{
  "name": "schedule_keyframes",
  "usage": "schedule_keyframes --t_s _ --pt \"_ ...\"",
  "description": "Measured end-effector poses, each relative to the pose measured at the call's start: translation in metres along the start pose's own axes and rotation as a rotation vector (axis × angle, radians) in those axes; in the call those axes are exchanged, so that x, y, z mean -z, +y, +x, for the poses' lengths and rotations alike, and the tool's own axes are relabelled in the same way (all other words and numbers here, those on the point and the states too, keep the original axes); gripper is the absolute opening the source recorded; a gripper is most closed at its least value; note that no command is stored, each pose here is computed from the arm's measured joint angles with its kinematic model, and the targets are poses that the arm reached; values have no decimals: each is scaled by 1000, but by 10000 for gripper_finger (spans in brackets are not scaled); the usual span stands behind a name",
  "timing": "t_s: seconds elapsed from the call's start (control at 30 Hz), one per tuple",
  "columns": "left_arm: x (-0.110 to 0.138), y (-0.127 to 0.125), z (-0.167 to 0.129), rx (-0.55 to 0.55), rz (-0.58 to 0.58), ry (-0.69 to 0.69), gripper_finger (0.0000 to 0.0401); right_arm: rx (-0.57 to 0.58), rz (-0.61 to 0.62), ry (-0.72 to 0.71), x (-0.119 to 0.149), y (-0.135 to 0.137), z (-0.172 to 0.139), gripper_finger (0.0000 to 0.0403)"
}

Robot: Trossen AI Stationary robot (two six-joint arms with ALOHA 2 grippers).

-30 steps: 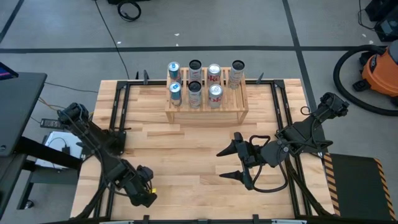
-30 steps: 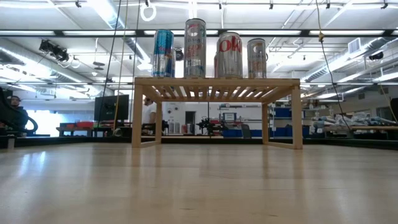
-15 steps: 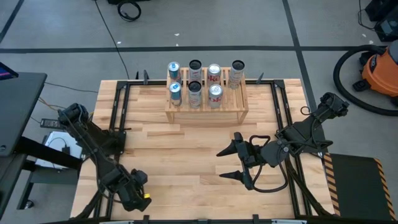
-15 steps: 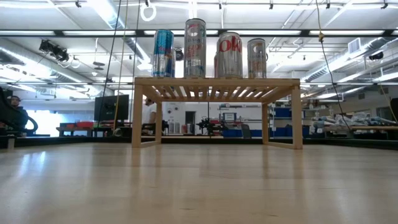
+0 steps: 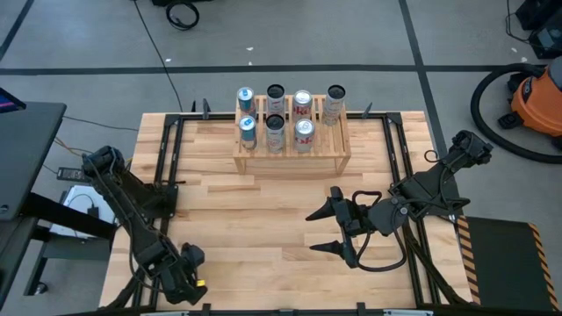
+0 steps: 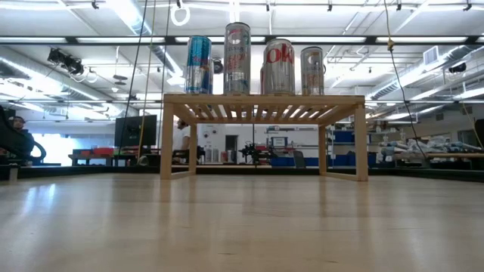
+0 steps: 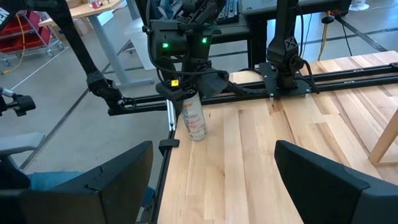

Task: Place canned beverage on shelf
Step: Put the white and yellow soda can on the shelf aligned with the white and yellow soda can

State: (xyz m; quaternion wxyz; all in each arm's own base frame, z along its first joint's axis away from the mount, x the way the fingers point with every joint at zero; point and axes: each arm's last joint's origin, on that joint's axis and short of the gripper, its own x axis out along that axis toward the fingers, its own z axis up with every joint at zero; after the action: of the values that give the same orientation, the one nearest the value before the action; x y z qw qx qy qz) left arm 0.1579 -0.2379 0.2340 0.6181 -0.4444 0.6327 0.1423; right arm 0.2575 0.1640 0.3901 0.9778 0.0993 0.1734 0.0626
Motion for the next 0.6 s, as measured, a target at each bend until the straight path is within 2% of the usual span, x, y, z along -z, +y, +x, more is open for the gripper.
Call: schedule_keyframes --t_s 0.6 --pt "-1 -1 0 17 70 -53 339 0 0 0 0 0 0 345"
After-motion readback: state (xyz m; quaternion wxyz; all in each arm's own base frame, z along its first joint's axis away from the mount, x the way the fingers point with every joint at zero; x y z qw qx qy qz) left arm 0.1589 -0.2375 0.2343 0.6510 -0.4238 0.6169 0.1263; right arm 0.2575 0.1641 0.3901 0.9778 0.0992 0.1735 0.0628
